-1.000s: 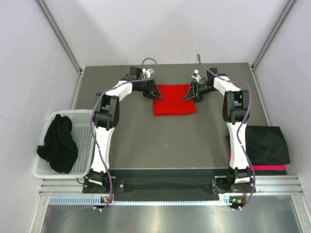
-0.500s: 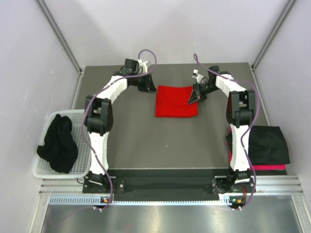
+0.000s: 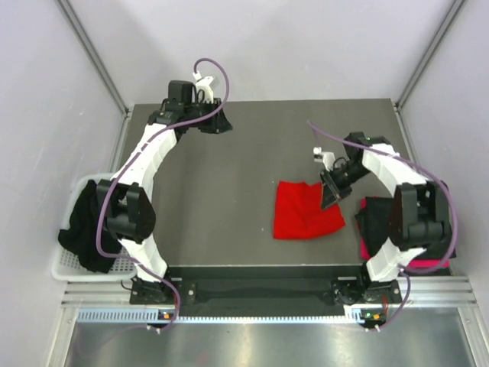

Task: Fold and stack the t-shirts
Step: Neatly place the folded tshirt to the corner

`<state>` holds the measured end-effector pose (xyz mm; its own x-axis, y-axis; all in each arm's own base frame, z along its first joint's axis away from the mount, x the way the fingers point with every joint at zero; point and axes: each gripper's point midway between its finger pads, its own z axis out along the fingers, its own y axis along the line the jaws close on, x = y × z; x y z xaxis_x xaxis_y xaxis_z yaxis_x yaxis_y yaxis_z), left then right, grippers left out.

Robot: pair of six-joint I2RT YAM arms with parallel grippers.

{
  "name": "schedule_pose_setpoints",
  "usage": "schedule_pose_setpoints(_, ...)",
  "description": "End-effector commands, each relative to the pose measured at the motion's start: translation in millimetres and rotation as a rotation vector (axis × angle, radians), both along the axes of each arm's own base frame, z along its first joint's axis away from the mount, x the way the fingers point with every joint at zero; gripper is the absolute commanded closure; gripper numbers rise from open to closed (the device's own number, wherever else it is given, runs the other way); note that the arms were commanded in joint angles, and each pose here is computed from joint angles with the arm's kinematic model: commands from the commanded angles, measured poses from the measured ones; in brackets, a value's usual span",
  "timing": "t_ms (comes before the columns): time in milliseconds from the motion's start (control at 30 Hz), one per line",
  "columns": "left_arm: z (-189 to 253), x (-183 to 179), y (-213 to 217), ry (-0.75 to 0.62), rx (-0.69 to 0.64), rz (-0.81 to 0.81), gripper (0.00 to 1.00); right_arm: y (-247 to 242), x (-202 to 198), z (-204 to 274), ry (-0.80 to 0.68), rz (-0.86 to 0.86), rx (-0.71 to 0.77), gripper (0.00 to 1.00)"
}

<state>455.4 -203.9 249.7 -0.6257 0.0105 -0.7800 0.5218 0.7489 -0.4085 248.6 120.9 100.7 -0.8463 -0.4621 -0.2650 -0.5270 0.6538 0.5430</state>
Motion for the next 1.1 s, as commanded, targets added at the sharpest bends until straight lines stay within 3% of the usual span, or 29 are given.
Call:
schedule_pose_setpoints(0, 21.5, -3.4, 4.9, -0.081, 0.003, 0.012, 0.65, -20.9, -27.5, 22.8, -0.115, 0.054, -0.100, 1.00)
schedule_pose_setpoints(33, 20.3, -4.7, 5.6, -0.080, 0.004, 0.015, 0.65, -33.8, -24.2, 34.5, -0.210, 0.013, -0.165, 1.00)
schedule_pose_setpoints(133, 24.7, -8.3, 7.0, -0.092, -0.002, 0.018, 0.64, -47.4, -31.5, 58.6, -0.312, -0.012, -0.230, 1.00)
schedule_pose_setpoints(667, 29.8, -10.1, 10.9, -0.112, -0.007, 0.040, 0.64, -116.6, -103.3, 79.0, -0.334, -0.118, -0.412, 1.00)
schedule_pose_setpoints(867, 25.9, -9.5, 11.4, -0.110, 0.001, 0.043, 0.64, -138.7, -114.9, 98.4, -0.435, -0.183, -0.535, 1.00)
schedule_pose_setpoints(1067, 23.7, -8.8, 8.6, -0.094, -0.013, 0.037, 0.64, -152.7, -110.8, 110.5, -0.493, -0.295, -0.559, 1.00)
